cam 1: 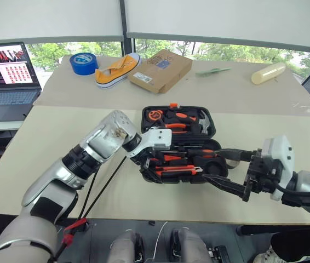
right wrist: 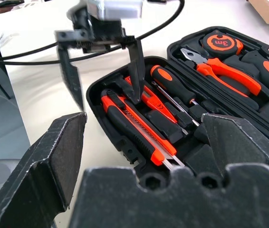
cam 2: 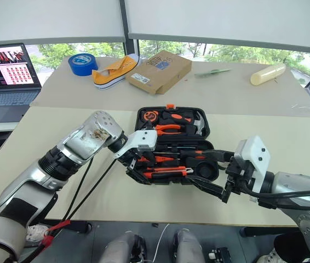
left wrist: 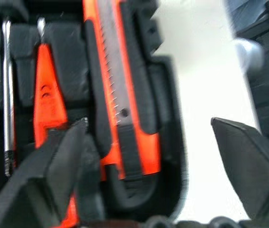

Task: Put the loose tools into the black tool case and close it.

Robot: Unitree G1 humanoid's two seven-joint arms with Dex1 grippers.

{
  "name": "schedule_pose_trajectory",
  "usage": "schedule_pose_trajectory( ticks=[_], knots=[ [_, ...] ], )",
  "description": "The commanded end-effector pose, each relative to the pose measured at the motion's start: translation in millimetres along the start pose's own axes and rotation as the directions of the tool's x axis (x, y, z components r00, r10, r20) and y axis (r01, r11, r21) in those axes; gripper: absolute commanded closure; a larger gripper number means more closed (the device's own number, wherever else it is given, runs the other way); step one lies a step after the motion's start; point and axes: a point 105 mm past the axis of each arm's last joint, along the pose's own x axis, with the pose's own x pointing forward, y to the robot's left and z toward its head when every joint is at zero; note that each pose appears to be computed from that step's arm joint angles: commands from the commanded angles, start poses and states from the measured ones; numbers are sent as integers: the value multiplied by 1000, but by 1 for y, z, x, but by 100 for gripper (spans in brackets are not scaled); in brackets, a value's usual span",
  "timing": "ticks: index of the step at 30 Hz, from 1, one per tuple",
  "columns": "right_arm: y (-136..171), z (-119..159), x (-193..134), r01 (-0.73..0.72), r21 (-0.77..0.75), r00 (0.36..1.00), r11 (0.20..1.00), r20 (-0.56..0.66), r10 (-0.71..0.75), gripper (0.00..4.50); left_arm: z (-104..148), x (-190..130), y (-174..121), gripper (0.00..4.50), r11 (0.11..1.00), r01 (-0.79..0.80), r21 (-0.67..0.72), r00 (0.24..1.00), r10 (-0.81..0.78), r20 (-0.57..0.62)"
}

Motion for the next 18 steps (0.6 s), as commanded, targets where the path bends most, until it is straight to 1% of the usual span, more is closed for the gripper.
schedule_pose_trajectory(
  ticks=[1, 2, 4, 5, 9, 10, 11, 12, 15, 18],
  knots=[
    [2, 6, 1, -12, -17, 1000, 1000, 28, 13, 0, 17, -16, 2, 75, 997, -54, 51, 997, 52, 55],
    [2, 6, 1, -13, -16, 1000, 1000, 27, 14, 0, 16, -16, 3, 93, 996, -64, 57, 996, 61, 58],
    [2, 6, 2, -15, -16, 1000, 1000, 27, 16, 0, 12, -13, 5, 168, 994, -79, 72, 996, 75, 49],
    [2, 6, 2, -16, -16, 1000, 1000, 27, 16, 0, 10, -10, 7, 199, 993, -86, 76, 996, 83, 43],
    [1, 7, 2, -15, -19, 1000, 1000, 27, 16, 0, 11, -1, 8, 351, 993, -81, 87, 996, 77, 49],
    [1, 7, 2, -14, -19, 1000, 1000, 25, 15, 0, 13, 1, 7, 397, 993, -70, 93, 996, 66, 54],
    [2, 6, 1, -13, -19, 1000, 1000, 24, 14, 0, 14, 3, 5, 423, 993, -62, 99, 997, 57, 56],
    [2, 6, 1, -13, -19, 1000, 1000, 23, 13, 0, 14, 4, 4, 442, 993, -53, 108, 997, 47, 55],
    [3, 5, 1, -10, -16, 1000, 1000, 23, 10, 0, 9, 11, 0, 442, 987, -34, 154, 999, 31, 22],
    [2, 4, 0, -1, -15, 1000, 1000, 15, 1, 0, 0, 18, 1, 442, 981, -24, 194, 999, 32, -39]
  ],
)
